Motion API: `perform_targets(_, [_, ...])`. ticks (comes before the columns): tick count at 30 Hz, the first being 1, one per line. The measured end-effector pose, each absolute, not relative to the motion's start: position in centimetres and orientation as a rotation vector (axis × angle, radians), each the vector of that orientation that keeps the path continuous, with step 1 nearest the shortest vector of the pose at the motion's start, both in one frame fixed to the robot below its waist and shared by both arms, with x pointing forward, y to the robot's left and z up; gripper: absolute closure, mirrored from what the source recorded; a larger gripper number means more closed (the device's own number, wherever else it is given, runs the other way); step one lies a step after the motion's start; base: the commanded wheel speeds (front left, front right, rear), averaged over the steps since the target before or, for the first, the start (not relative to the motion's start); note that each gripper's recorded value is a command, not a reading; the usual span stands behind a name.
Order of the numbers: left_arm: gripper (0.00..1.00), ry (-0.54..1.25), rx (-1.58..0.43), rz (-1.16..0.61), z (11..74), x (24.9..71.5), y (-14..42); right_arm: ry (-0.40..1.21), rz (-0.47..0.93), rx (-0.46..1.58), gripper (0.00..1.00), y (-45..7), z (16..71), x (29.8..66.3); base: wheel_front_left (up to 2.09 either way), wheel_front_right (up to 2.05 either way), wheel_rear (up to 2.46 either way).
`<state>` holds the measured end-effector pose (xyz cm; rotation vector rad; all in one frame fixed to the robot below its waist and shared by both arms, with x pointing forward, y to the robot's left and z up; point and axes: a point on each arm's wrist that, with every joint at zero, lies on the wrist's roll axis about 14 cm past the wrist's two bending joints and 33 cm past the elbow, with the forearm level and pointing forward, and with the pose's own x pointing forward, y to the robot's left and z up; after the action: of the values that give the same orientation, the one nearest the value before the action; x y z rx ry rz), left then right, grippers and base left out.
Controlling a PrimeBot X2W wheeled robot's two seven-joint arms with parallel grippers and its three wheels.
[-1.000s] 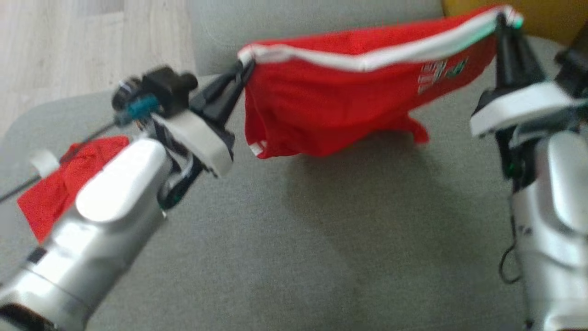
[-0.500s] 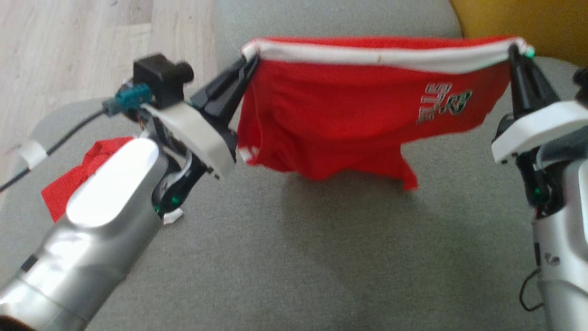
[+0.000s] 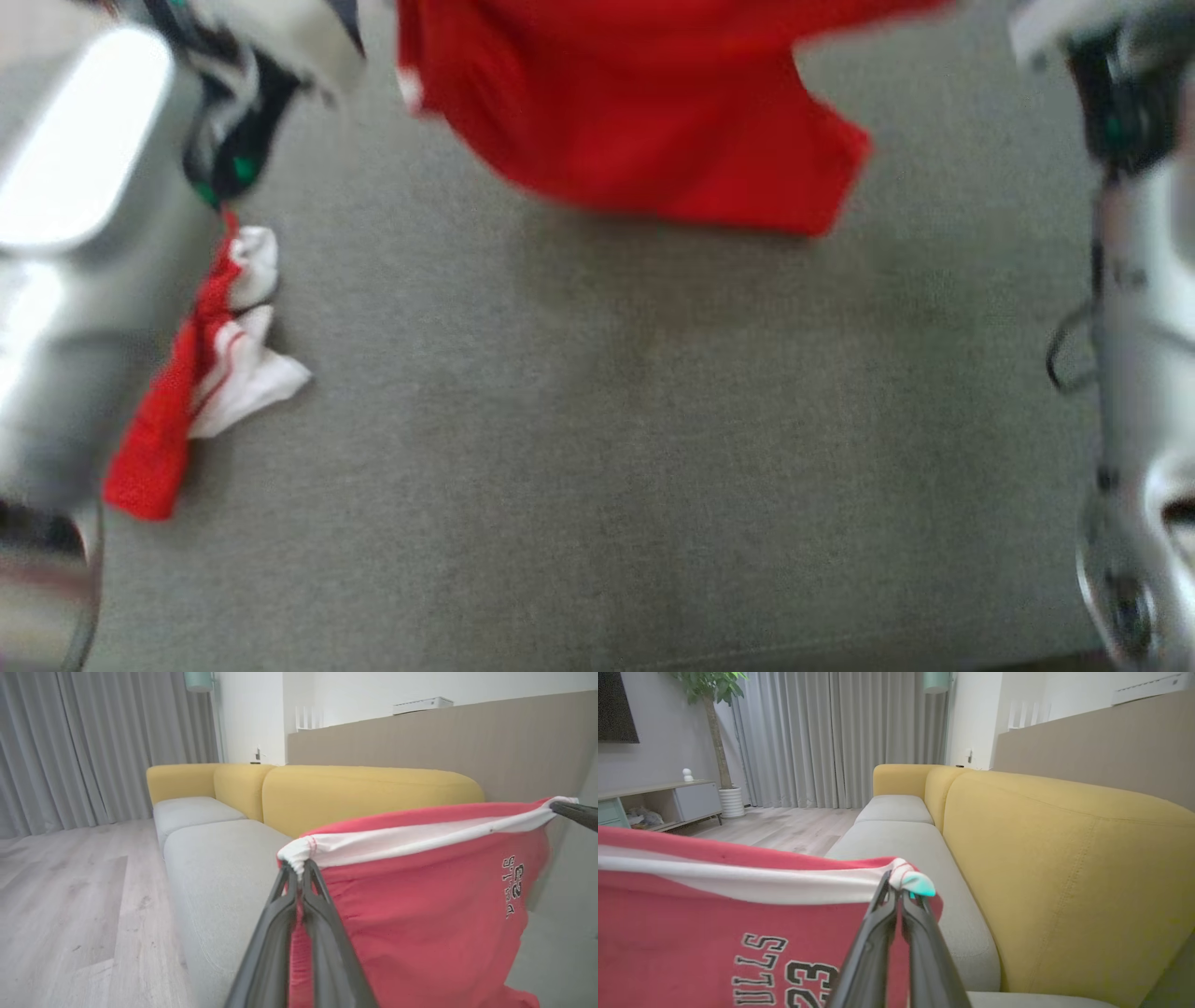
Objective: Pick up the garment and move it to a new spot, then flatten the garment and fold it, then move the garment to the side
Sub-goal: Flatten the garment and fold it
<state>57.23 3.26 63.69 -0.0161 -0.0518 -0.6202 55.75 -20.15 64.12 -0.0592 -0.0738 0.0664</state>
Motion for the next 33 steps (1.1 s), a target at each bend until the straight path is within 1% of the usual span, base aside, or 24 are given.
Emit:
perform_targets(4, [1.00, -0.168, -0.021, -0.577, 65.8, 61.1, 2.7, -0.139, 0.036, -0.040, 1.00, -20.7, 65.4, 59.1, 0.00, 0.00, 0.00])
perform_targets(7, [1.00, -0.275, -0.034, -0.590, 68.6, 62.4, 1.1, -0.213, -0.001, -0.056, 1.00, -22.0, 67.4, 60.7, 0.00, 0.00, 0.00])
perform_targets(9, [1.00, -0.315, -0.052, -0.602, 69.7, 62.7, 0.4, -0.232, -0.011, -0.067, 1.00, -22.3, 67.7, 61.4, 0.00, 0.00, 0.00])
perform_targets(12, [1.00, -0.300, -0.051, -0.614, 68.9, 62.4, 0.1, -0.193, -0.004, -0.068, 1.00, -21.9, 65.8, 61.8, 0.00, 0.00, 0.00])
perform_targets(15, [1.00, -0.233, -0.044, -0.632, 65.7, 61.5, -0.2, -0.105, -0.004, -0.059, 1.00, -21.9, 62.0, 61.6, 0.00, 0.00, 0.00])
perform_targets(18, [1.00, -0.092, -0.064, -0.651, 59.6, 59.2, -0.8, 0.054, -0.010, -0.057, 1.00, -22.5, 55.8, 60.1, 0.00, 0.00, 0.00])
perform_targets(21, [1.00, 0.052, -0.076, -0.696, 53.2, 55.0, -1.7, 0.234, -0.015, -0.055, 1.00, -23.2, 49.4, 56.7, 0.00, 0.00, 0.00])
perform_targets(23, [1.00, 0.124, -0.073, -0.733, 50.2, 52.0, -2.1, 0.326, -0.022, -0.038, 1.00, -23.6, 46.5, 54.5, 0.00, 0.00, 0.00])
perform_targets(27, [1.00, 0.215, -0.112, -0.790, 47.1, 46.4, -2.7, 0.448, -0.029, -0.034, 1.00, -24.6, 43.7, 50.7, 0.00, 0.00, 0.00])
perform_targets(33, [1.00, 0.293, -0.119, -0.856, 44.8, 39.8, -2.8, 0.559, -0.023, -0.028, 1.00, -26.0, 42.1, 45.7, 0.00, 0.00, 0.00])
